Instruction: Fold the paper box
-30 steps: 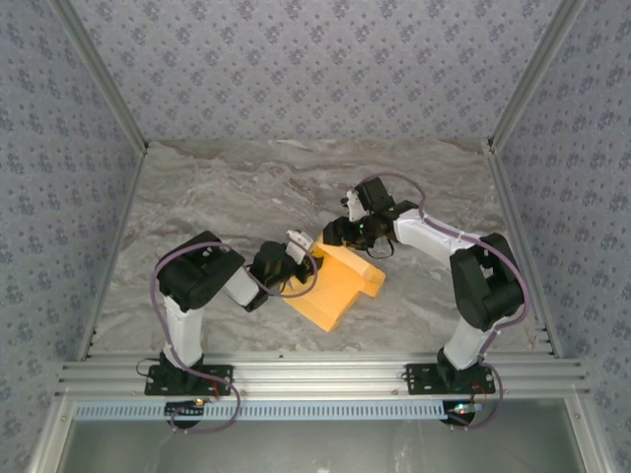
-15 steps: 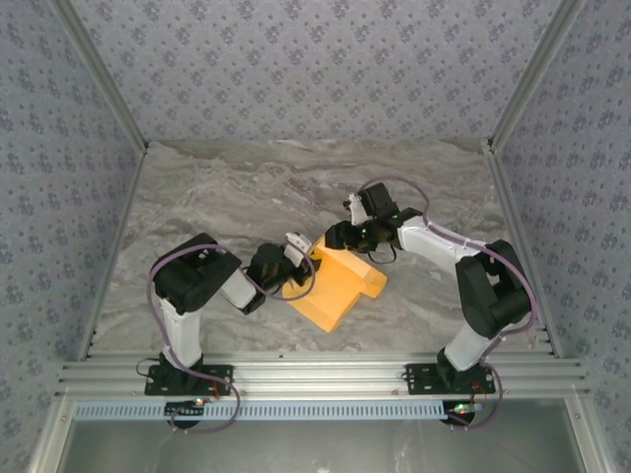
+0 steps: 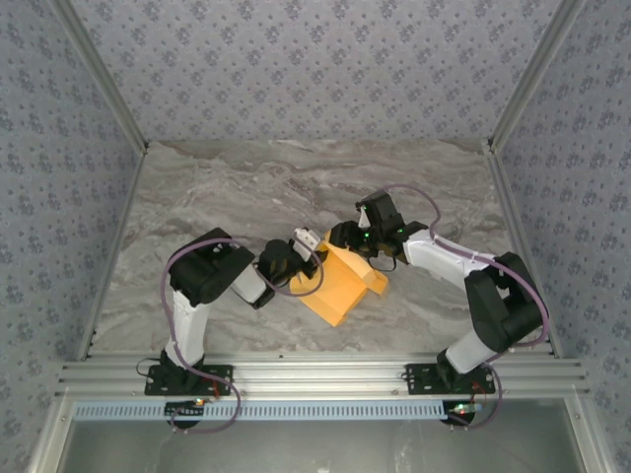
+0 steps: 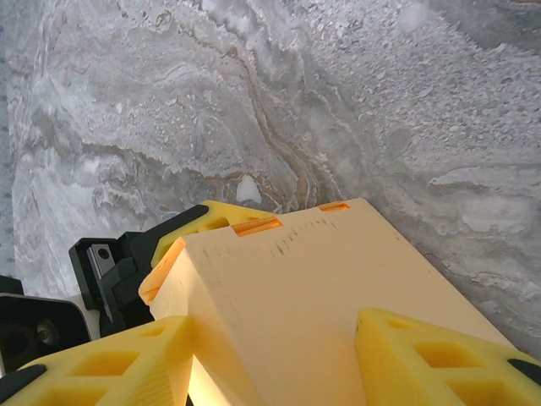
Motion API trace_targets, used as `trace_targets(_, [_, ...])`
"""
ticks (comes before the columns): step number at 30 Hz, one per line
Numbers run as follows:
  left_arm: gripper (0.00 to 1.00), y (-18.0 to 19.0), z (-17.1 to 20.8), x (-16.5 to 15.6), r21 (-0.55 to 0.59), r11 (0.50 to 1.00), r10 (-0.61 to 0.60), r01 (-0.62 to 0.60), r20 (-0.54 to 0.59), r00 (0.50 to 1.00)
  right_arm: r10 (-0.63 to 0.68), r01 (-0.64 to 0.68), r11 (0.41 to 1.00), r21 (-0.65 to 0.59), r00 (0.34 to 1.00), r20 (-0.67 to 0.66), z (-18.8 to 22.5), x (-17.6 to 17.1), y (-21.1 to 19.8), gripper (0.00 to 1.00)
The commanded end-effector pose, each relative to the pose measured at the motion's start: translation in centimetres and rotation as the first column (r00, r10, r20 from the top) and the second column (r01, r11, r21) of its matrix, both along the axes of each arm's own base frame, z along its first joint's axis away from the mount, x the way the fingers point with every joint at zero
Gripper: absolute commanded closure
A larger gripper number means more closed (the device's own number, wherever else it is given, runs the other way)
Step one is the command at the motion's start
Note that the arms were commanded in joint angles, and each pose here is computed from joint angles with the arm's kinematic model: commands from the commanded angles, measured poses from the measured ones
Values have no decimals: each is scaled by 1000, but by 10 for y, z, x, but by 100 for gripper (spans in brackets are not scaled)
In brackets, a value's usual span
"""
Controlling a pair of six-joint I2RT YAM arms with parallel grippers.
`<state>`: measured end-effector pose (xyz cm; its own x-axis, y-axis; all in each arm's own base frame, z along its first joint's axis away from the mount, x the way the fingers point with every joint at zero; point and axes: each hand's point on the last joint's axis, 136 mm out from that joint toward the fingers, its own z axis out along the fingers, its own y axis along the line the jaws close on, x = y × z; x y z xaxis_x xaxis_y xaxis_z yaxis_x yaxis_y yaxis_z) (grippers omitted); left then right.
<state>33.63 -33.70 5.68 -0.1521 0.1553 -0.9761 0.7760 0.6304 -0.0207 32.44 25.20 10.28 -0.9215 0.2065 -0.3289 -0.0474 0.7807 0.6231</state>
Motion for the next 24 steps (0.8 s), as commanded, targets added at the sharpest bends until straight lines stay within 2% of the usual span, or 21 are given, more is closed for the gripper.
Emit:
trace_targets(1, [83,2,-20,9,38,998,59,-58,-40,997,-21,3,996,-87,977,-214,-46,-44,-11,46])
trace_targets(8, [77,-3,-21,14,54,994,93,-90,-47,995,41,-53,998,-45,971,-236,-39,-46,-5,46])
trace_targets(13, [89,-4,-22,13,57,995,87,-85,-44,995,48,-57,998,-29,968,-248,-36,-41,-12,46])
trace_targets(18, [90,-7,-21,13,74,993,93,-88,-60,994,44,-53,998,-32,969,-242,-34,-35,-24,45])
trace_targets(24, [90,8,-23,14,155,977,162,-145,-104,981,111,-112,994,3,985,-131,-9,-23,-32,38])
